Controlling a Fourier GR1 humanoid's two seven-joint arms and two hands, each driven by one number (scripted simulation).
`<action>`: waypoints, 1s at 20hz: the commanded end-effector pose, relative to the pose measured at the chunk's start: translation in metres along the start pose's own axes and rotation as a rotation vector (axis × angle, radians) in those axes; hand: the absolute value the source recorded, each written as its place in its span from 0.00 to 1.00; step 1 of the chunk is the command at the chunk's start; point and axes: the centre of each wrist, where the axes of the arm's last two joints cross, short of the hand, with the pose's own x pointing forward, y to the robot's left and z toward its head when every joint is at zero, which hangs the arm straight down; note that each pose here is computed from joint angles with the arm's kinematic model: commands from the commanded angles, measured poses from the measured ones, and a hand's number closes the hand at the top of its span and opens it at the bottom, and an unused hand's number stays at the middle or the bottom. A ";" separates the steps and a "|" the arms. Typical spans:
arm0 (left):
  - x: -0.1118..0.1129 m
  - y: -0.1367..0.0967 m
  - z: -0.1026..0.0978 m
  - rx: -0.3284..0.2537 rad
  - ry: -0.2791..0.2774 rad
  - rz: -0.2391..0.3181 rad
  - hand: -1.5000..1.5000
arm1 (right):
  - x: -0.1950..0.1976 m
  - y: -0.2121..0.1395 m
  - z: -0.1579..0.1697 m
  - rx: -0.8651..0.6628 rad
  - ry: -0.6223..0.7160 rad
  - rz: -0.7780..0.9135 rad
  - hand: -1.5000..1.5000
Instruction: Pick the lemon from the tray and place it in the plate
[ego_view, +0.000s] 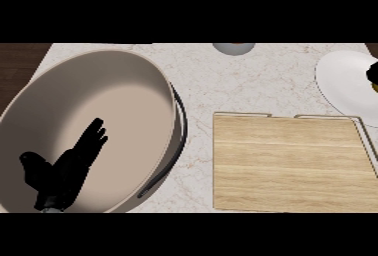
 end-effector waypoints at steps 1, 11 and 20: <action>-0.023 -0.012 -0.005 0.003 0.092 0.027 0.50 | -0.036 -0.006 -0.010 0.129 0.160 0.086 1.00; -0.018 -0.019 -0.011 -0.016 0.071 0.023 0.50 | -0.047 -0.006 -0.014 0.351 0.116 -0.011 0.00; -0.022 -0.011 -0.012 0.019 0.058 0.029 0.50 | -0.055 -0.023 -0.033 0.156 0.122 -0.321 0.00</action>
